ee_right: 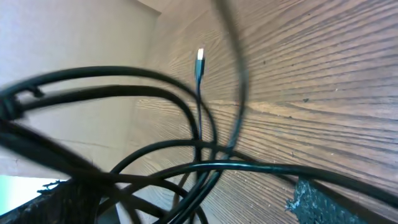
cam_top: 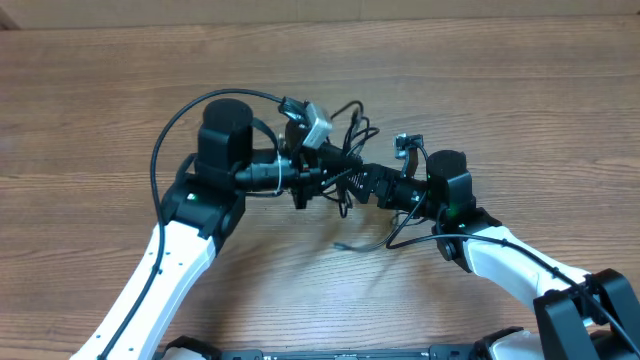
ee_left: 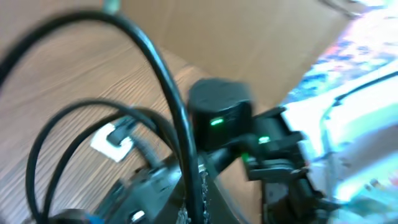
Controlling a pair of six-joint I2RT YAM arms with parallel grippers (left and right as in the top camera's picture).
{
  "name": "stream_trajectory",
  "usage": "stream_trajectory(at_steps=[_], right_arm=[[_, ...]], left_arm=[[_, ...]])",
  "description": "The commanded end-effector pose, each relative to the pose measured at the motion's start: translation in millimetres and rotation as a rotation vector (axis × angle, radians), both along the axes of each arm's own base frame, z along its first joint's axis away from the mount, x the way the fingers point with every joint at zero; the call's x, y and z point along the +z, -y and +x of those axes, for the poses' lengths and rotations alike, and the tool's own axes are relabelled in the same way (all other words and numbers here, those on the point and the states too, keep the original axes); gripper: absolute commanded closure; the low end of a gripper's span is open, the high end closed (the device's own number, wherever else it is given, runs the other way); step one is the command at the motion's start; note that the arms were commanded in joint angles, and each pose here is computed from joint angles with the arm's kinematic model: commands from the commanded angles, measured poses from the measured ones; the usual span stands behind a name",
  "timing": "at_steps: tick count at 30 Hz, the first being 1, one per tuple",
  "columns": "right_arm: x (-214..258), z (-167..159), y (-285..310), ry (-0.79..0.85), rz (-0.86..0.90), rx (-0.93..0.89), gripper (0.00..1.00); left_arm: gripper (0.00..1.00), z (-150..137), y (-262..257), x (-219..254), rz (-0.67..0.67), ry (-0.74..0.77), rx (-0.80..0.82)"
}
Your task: Untangle cables
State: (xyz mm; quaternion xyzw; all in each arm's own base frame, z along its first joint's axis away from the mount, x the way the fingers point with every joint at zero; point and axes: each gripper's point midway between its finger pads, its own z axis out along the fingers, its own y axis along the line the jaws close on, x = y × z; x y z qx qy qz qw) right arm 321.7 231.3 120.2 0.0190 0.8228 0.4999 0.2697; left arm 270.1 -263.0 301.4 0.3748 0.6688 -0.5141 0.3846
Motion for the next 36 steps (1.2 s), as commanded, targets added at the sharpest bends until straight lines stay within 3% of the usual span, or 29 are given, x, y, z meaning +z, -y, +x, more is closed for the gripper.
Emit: stream_trajectory(at_steps=[1,8,18,36], right_arm=[[-5.3,9.0,7.3,0.002,-0.046,-0.063,0.00],[-6.6,8.7,7.8,-0.004,-0.049,-0.064,0.00],[-7.0,9.5,8.5,-0.006,-0.051,-0.072,0.00],[-7.9,9.2,8.8,-0.010,-0.053,-0.073,0.00]], left_arm=[[0.96,-38.4,-3.3,48.1,-0.095,0.116,-0.149],[0.96,-28.1,-31.7,68.7,-0.110,0.188,-0.047],[0.96,-1.4,-93.6,91.8,-0.147,0.114,0.190],[0.96,17.0,-154.7,124.1,-0.191,0.199,0.381]])
